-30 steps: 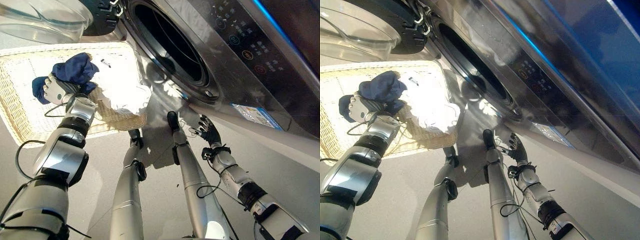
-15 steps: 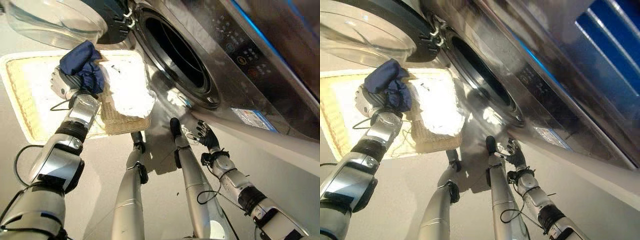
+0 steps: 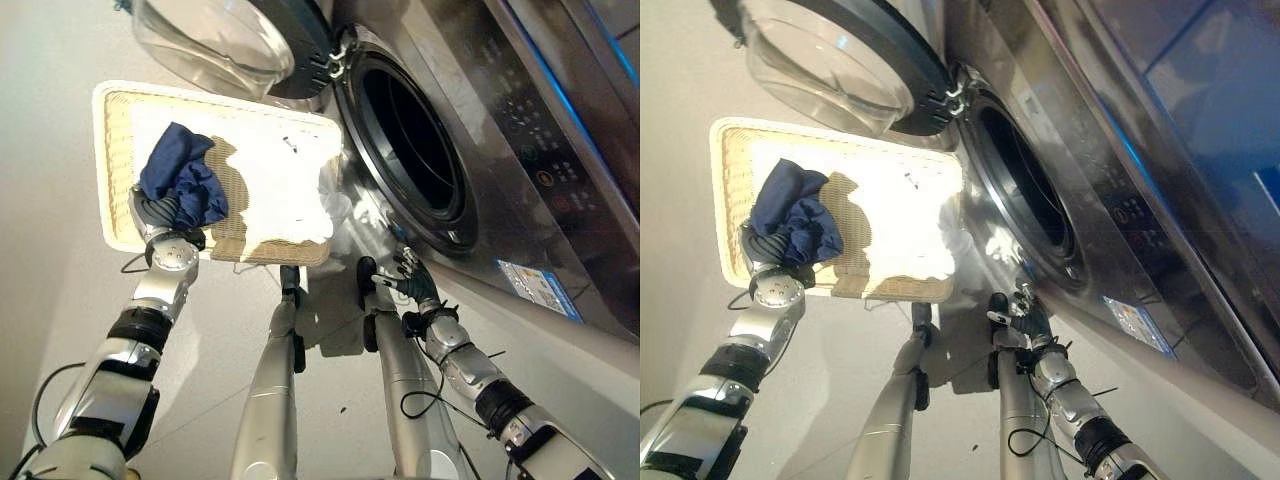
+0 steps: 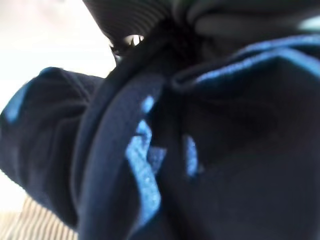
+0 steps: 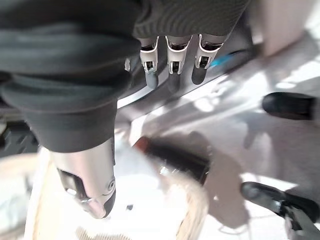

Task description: Put the clothes into the washing machine.

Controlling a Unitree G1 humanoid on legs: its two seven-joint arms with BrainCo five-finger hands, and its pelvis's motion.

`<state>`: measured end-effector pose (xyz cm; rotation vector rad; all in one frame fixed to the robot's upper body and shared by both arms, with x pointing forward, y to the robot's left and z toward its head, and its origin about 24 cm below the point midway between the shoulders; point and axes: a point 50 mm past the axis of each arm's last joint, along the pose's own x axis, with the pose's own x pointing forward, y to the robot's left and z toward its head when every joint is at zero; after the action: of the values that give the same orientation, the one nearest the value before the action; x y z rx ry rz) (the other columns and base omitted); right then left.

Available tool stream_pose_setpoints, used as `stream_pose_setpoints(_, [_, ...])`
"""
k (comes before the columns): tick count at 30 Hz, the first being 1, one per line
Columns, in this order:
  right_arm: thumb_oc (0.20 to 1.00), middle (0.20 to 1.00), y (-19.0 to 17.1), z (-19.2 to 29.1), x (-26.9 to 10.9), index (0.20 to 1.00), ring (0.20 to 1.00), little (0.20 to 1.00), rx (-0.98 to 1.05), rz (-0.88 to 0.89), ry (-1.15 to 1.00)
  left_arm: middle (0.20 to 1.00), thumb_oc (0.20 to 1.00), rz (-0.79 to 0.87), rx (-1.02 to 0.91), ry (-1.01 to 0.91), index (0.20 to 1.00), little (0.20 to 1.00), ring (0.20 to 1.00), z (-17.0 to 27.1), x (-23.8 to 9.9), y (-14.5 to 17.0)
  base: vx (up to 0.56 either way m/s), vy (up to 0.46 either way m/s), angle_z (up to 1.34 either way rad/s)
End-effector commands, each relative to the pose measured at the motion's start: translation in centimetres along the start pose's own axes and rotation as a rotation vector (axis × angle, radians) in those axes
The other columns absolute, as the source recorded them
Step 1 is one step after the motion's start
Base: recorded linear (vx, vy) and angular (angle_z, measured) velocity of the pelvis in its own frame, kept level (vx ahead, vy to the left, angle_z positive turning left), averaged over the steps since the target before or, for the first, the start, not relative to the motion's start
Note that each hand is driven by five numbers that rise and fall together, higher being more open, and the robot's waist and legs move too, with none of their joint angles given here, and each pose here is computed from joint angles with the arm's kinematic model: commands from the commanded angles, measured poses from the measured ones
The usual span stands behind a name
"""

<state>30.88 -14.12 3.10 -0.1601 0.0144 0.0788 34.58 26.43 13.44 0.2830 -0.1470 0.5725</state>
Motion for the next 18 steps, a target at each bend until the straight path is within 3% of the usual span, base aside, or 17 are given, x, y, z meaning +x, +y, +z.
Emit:
stream_pose_setpoints(1, [1.0,1.0,-0.2,2.1,0.0,1.0,1.0,1.0,-0.045,0.028,-0.105,1.0,1.0,-0.134,-0.037,-0.009,1.0,1.0,1.0,0.6,-0.2,-0.7,-0.06,-0.028,0.09])
stream_pose_setpoints(5, [1.0,1.0,-0.7,2.9,0.8,1.0,1.0,1.0,-0.049,0.035,-0.118,1.0,1.0,-0.17,0.012,0.049,1.0,1.0,1.0,-0.7,-0.6,-0.8,-0.03,0.005,0.08])
stream_pose_setpoints(10, [1.0,1.0,-0.4,2.7,0.9,1.0,1.0,1.0,-0.069,0.054,-0.088,1.0,1.0,-0.102,-0.041,0.086,1.0,1.0,1.0,-1.0,-0.1,-0.9,-0.01,0.029,0.0])
stream_pose_setpoints(18, [1.0,1.0,1.0,1.4,0.6,1.0,1.0,1.0,-0.066,0.097,-0.022,1.0,1.0,0.208,-0.186,0.031,1.0,1.0,1.0,2.8,2.3,-0.8,0.0,0.0,0.0])
